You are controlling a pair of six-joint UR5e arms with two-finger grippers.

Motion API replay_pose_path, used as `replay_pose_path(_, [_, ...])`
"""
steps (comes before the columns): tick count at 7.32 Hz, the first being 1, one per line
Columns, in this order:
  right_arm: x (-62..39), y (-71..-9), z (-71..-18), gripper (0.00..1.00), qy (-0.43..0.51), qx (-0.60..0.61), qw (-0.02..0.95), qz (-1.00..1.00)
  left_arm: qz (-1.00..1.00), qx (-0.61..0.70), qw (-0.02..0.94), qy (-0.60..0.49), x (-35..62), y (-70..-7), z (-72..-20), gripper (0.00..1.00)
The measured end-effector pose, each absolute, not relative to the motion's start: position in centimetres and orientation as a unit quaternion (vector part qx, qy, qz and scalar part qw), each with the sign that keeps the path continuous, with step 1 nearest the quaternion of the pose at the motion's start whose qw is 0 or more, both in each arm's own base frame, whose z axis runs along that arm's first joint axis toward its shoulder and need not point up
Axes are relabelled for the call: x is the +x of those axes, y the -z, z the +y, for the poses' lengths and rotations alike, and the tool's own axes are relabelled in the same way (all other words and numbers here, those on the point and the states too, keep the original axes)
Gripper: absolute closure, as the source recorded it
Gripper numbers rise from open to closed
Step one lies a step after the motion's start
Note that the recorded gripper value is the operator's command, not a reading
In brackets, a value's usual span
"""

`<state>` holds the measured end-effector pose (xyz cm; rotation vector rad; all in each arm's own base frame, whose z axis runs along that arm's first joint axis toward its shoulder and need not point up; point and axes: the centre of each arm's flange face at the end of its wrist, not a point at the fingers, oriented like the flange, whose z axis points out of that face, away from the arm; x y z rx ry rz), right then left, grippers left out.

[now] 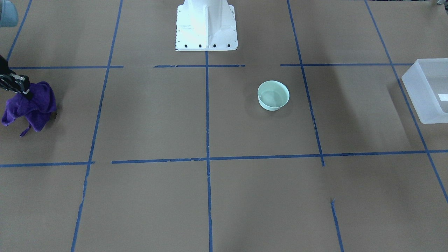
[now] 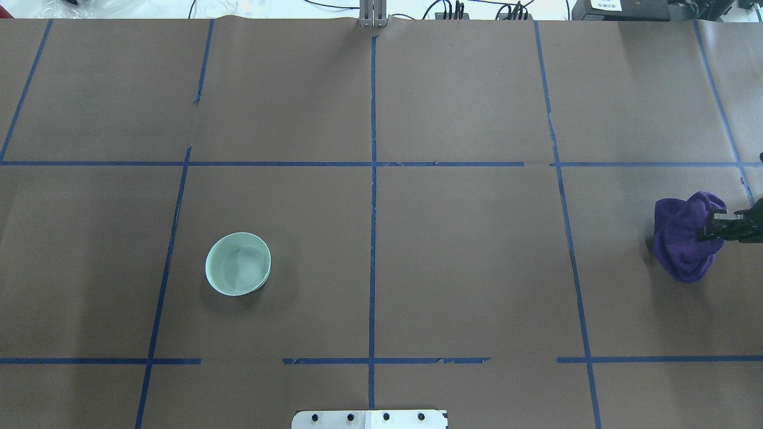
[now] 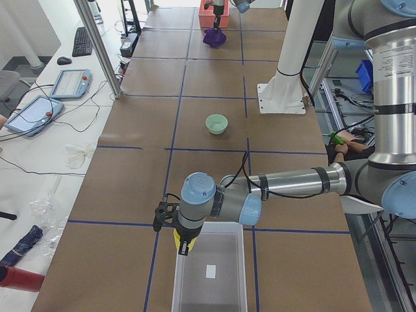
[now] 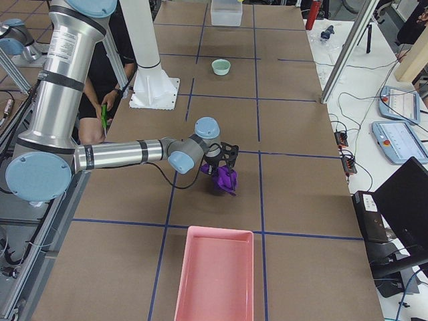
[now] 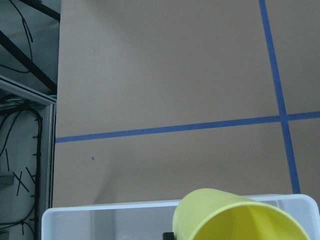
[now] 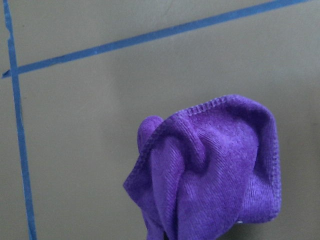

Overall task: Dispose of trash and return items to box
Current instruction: 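Carry the yellow cup into the clear bin while lifting the cloth toward the tray, then release the yellow cup in the bin while dropping the purple cloth into the pink tray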

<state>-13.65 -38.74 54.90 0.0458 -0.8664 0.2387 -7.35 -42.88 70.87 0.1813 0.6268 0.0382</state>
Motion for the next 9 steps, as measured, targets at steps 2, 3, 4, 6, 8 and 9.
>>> replay_pose_path(2, [-8.0,-52.5,-40.4,1.0,-0.096,0.046,0.92,-0.377,0.346,0.054,0.936,-0.047,-3.9,-73.1,-41.8,1.0])
replay_pose_path(3, [-4.6,-51.7,-41.3,1.0,-0.082,0.058,0.929,-0.356,0.356,0.044,0.932,-0.056,-2.9,-73.8,-41.6,1.0])
replay_pose_path(4, [-1.4,-51.6,-41.9,1.0,-0.061,0.07,0.937,-0.338,0.363,0.035,0.929,-0.061,-2.2,-74.6,-41.3,1.0])
replay_pose_path(6, [3.6,-52.2,-41.8,1.0,-0.03,0.089,0.944,-0.316,0.368,0.029,0.927,-0.071,-1.4,-76.3,-40.8,1.0])
replay_pose_path(8, [6.2,-53.4,-41.4,1.0,-0.017,0.098,0.947,-0.306,0.367,0.033,0.926,-0.077,-1.1,-77.7,-40.3,0.01])
replay_pose_path(9, [7.2,-54.0,-41.4,1.0,-0.011,0.102,0.948,-0.302,0.366,0.036,0.927,-0.079,-1.1,-77.8,-40.3,0.0])
